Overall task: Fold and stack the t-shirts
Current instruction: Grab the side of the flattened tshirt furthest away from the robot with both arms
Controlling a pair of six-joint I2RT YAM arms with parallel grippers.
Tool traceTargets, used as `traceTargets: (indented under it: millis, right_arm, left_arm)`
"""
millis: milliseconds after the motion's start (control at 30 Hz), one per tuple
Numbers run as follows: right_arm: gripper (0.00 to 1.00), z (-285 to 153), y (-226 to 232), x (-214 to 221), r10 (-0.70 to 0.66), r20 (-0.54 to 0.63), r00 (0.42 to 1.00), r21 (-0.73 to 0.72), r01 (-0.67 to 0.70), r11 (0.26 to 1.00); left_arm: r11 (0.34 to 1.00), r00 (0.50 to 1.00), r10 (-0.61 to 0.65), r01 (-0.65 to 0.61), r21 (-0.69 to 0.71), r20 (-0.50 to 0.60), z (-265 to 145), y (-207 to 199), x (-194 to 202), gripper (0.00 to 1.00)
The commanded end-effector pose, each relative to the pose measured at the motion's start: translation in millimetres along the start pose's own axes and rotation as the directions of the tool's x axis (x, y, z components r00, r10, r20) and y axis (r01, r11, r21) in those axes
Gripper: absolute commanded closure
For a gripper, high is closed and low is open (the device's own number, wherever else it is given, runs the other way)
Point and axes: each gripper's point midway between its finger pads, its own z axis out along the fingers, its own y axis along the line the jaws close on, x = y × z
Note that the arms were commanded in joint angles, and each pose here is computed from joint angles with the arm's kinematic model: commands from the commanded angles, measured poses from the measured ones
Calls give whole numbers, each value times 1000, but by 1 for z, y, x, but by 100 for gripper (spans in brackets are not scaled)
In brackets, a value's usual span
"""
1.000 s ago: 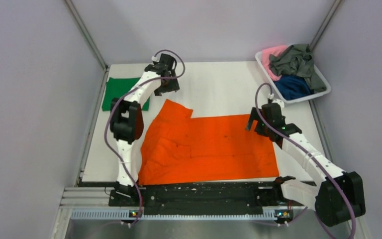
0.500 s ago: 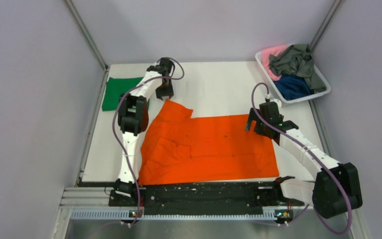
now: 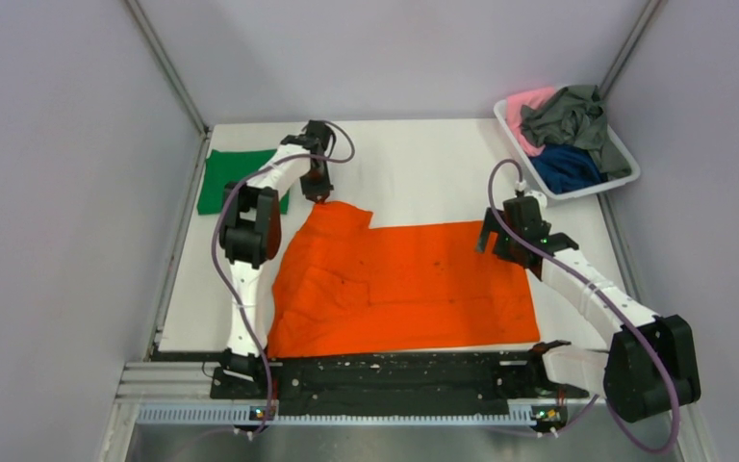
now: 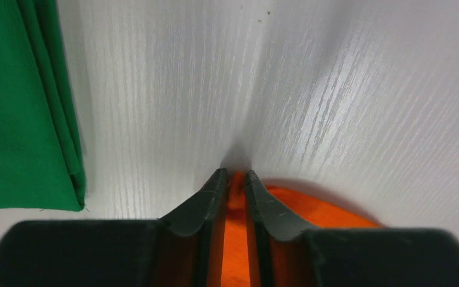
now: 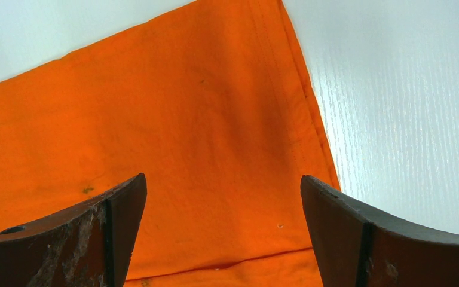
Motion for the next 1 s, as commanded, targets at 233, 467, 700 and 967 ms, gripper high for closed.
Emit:
traceTargets:
  millis: [233,467,700,967]
  right_arm:
    - [1,15,-2,-50,74,105,992,58,-80,995]
    - [4,57,-12,-91,55,104,993,198,-75,977]
    - [11,113,-8,-106,33,48,998,251,-44,967]
    - [23,150,-4,-103,44,22,999,273,-48,961]
  left_arm:
    - [999,1000,-23,23,43,-10,-13,-4,7,100]
    - [987,992,-62,45,153,109,-57,-13,-7,100]
    - [971,984,-91,54,231,151,-85,-15,1,100]
    - [953,987,-96,55,299,125,-95,-22,15,100]
